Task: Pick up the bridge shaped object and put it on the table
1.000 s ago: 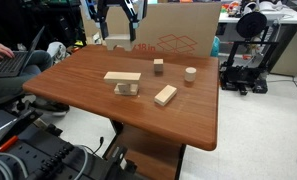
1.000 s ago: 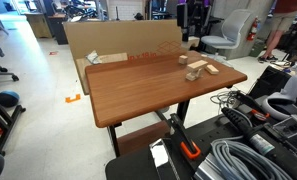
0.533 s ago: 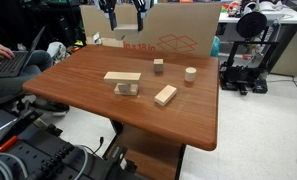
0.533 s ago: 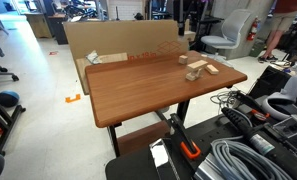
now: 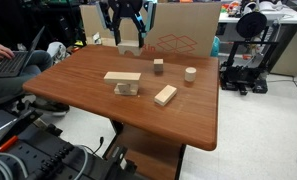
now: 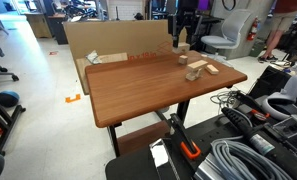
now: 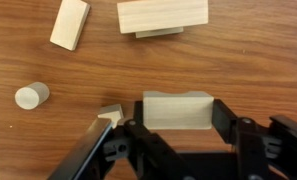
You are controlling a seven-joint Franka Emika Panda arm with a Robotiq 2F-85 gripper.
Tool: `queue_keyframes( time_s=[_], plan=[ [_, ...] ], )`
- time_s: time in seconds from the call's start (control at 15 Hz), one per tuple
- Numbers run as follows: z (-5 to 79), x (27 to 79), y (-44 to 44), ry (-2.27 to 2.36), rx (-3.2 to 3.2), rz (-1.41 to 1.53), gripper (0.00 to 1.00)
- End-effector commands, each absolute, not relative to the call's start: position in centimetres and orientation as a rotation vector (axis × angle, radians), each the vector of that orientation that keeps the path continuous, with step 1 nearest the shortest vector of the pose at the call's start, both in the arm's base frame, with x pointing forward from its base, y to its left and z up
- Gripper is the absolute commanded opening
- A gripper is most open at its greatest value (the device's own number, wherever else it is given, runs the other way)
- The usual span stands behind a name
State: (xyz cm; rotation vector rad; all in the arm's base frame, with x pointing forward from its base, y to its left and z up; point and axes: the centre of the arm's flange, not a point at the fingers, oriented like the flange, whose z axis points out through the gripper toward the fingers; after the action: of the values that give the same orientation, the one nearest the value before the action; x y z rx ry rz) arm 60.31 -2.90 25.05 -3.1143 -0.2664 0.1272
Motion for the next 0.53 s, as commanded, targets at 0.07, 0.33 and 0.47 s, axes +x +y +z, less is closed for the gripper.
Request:
queue_keyframes(
  time_s=[0.07,0.33,0.47],
  plan=[
    [22.1,61.6,-2.9,-0.232,-3.106,0.145,0.43],
    [19.4,61.8,-2.8,-0.213,-3.101,0.208,0.43],
    [18.4,61.9,-2.7,-0.207,-3.106,0.227,0.43]
  ],
)
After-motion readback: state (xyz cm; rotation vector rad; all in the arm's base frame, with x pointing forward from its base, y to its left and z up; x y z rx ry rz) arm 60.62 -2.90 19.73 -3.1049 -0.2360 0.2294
